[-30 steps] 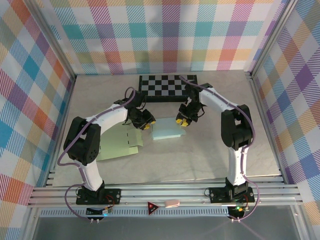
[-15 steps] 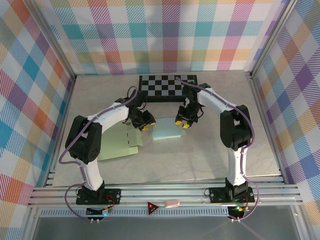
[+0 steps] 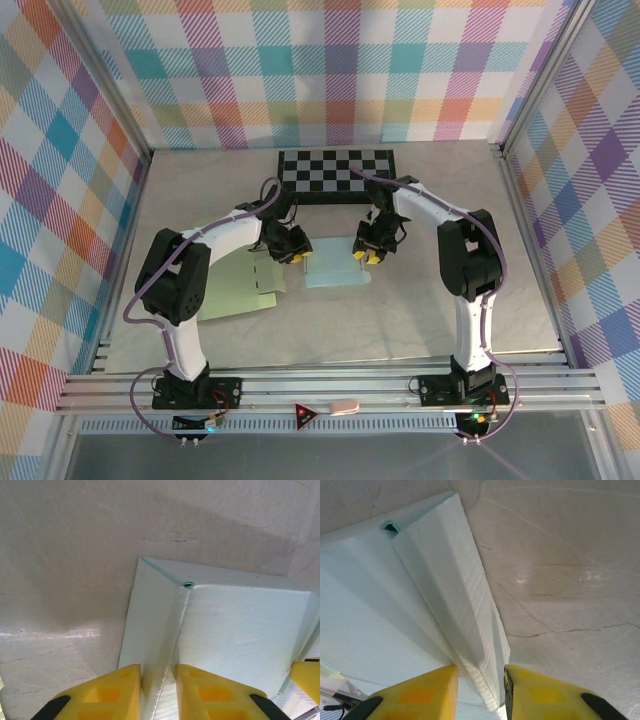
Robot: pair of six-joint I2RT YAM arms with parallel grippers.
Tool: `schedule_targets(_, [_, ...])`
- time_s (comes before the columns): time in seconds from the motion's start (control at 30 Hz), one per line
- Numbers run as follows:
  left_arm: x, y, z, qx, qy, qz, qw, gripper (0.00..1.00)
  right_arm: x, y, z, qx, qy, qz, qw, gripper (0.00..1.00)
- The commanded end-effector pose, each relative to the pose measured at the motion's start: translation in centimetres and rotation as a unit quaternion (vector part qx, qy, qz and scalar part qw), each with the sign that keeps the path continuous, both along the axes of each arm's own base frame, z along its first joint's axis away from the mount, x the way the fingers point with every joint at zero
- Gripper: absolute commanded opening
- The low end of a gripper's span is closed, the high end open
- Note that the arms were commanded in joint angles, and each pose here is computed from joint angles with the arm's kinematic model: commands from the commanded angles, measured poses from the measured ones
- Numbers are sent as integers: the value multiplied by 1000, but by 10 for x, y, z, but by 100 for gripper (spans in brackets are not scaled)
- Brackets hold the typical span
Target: Fold the paper box
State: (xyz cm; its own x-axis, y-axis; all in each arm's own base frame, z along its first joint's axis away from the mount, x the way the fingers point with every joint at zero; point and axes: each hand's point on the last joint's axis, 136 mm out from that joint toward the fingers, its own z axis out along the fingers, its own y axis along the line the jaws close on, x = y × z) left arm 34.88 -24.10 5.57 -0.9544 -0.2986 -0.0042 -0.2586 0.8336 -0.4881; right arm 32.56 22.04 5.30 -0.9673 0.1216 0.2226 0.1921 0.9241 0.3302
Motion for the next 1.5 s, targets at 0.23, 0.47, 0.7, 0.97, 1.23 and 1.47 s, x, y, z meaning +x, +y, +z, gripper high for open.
schedule_targets(0.23, [-17,12,-17,36,17,-21,999,20,-4,2,-2,18,2,18,1000,31])
schedule_targets(0.47, [-20,12,-24,36,22,-38,998,10,1,2,5,86,-23,22,996,49])
schedule_targets(0.7, [-28,24,-36,39,43,-40,998,6,10,5,2,180,-46,25,982,62])
schedule_targets(0.97, [-33,34,-44,40,52,-37,997,3,7,28,14,285,-62,66,954,65])
schedule_targets(1.23, [-36,47,-52,40,61,-29,997,1,6,34,10,308,-62,77,946,67])
schedule_targets(1.47, [-42,58,-62,48,72,-23,996,0,1,23,7,278,-71,93,954,72])
